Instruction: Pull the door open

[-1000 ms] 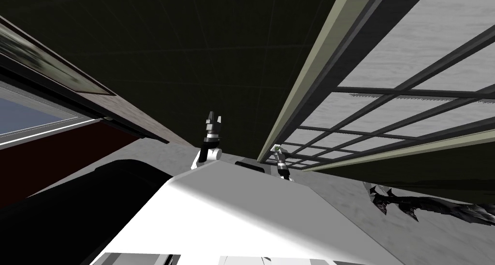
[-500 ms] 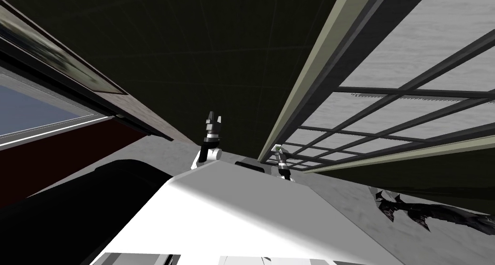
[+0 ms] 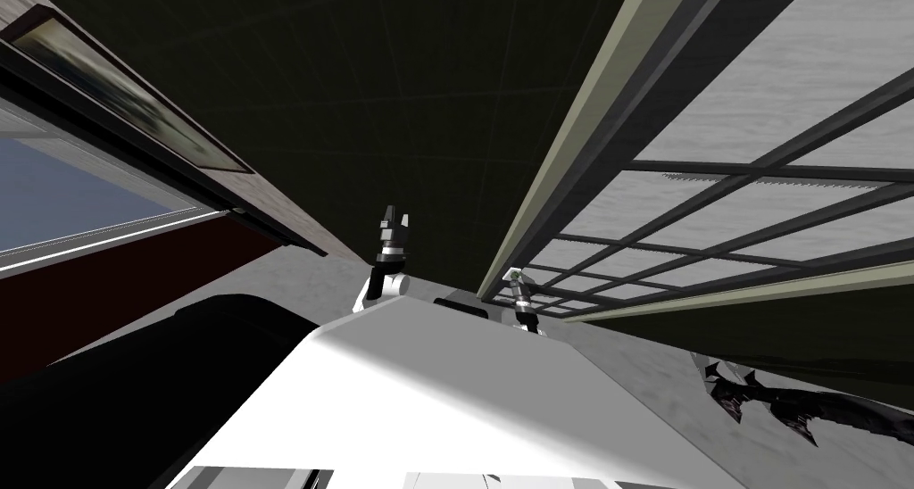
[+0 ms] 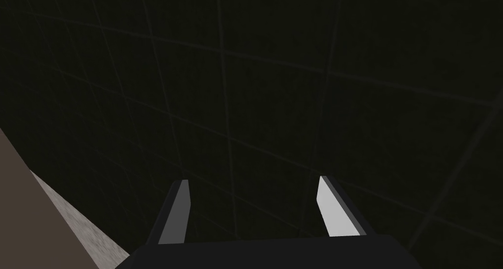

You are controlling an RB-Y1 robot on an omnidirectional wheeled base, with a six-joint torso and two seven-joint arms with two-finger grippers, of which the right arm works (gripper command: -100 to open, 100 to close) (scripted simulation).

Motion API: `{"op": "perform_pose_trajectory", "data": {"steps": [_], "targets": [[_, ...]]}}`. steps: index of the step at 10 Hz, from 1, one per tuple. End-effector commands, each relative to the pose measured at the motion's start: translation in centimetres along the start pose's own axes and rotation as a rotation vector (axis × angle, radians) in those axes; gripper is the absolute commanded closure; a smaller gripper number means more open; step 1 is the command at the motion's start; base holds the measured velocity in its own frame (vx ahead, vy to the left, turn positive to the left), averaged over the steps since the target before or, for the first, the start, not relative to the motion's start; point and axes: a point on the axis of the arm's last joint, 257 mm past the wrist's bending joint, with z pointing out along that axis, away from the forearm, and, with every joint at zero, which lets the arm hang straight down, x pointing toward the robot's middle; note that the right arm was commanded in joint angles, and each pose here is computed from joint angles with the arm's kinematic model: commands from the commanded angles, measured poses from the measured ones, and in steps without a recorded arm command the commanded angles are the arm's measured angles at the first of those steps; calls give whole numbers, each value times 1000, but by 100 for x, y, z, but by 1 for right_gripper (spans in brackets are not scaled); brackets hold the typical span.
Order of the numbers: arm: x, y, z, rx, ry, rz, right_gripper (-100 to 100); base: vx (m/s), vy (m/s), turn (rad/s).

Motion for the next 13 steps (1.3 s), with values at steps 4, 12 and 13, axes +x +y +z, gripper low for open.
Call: {"op": "perform_pose_trajectory", "data": {"steps": [4,12,13], "targets": [[67,35,-7,2,4,150,100,-28,-4,71],[16,-22,-3,14,-12,307,100,-20,0,48],[16,-22,-3,14,-12,307,100,-8,-1,-15]]}}
